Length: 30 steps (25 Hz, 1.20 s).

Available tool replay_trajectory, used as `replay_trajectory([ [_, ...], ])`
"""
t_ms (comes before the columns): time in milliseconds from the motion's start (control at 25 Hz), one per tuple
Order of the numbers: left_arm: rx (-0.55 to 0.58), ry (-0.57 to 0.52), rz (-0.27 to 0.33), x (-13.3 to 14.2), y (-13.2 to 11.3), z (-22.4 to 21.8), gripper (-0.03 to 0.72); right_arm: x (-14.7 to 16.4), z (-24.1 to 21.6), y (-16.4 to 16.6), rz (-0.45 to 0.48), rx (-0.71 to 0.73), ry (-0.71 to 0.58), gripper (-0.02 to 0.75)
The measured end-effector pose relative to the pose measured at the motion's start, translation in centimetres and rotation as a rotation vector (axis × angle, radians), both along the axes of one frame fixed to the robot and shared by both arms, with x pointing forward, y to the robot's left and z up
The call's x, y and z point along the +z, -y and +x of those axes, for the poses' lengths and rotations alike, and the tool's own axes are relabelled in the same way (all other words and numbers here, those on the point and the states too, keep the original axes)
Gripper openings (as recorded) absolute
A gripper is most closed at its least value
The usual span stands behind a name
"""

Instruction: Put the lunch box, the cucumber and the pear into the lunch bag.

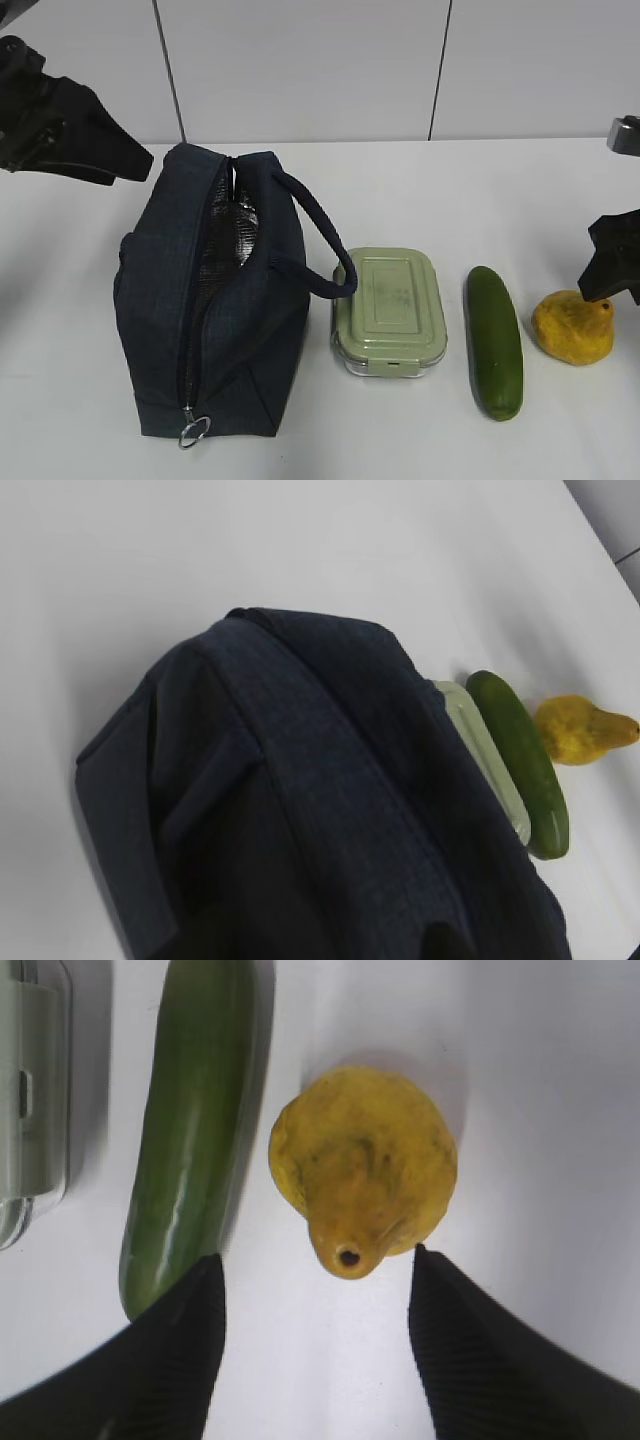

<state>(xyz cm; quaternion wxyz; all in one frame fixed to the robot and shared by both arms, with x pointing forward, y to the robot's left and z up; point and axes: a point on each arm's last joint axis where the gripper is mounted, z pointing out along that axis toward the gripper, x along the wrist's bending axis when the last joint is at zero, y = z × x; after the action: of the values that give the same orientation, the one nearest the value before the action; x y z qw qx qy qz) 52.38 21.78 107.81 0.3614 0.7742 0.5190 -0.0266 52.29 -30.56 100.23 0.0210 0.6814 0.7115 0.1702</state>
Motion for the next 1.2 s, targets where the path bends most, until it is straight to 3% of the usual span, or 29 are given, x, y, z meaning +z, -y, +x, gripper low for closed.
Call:
replay_trajectory([
  [240,-0.087,-0.085,0.001,-0.2,1.0,-1.2,0.370,0.0,0.0,0.0,-0.001,0.002,0.000,0.456],
  [360,-0.117,-0.124,0.030,-0.4,1.7,-1.7,0.372,0.0,0.0,0.0,-0.001,0.002,0.000,0.456],
  [520,-0.094,-0.129,0.111,-0.4,1.3,-2.2,0.372,0.0,0.0,0.0,-0.001,0.002,0.000,0.456],
  [680,-0.045,-0.120,0.127,-1.3,0.8,-3.4,0.372,0.0,0.0,0.0,-0.002,0.003,0.000,0.456],
  [840,0.026,-0.078,0.092,-3.1,0.4,-5.5,0.372,0.0,0.0,0.0,-0.002,0.003,0.000,0.456],
  [1040,0.040,0.006,0.014,-2.4,0.4,-7.1,0.372,0.0,0.0,0.0,-0.002,0.003,0.000,0.456],
  [1200,0.036,0.013,-0.026,-2.3,0.8,-7.1,0.372,0.0,0.0,0.0,-0.002,0.003,0.000,0.456],
])
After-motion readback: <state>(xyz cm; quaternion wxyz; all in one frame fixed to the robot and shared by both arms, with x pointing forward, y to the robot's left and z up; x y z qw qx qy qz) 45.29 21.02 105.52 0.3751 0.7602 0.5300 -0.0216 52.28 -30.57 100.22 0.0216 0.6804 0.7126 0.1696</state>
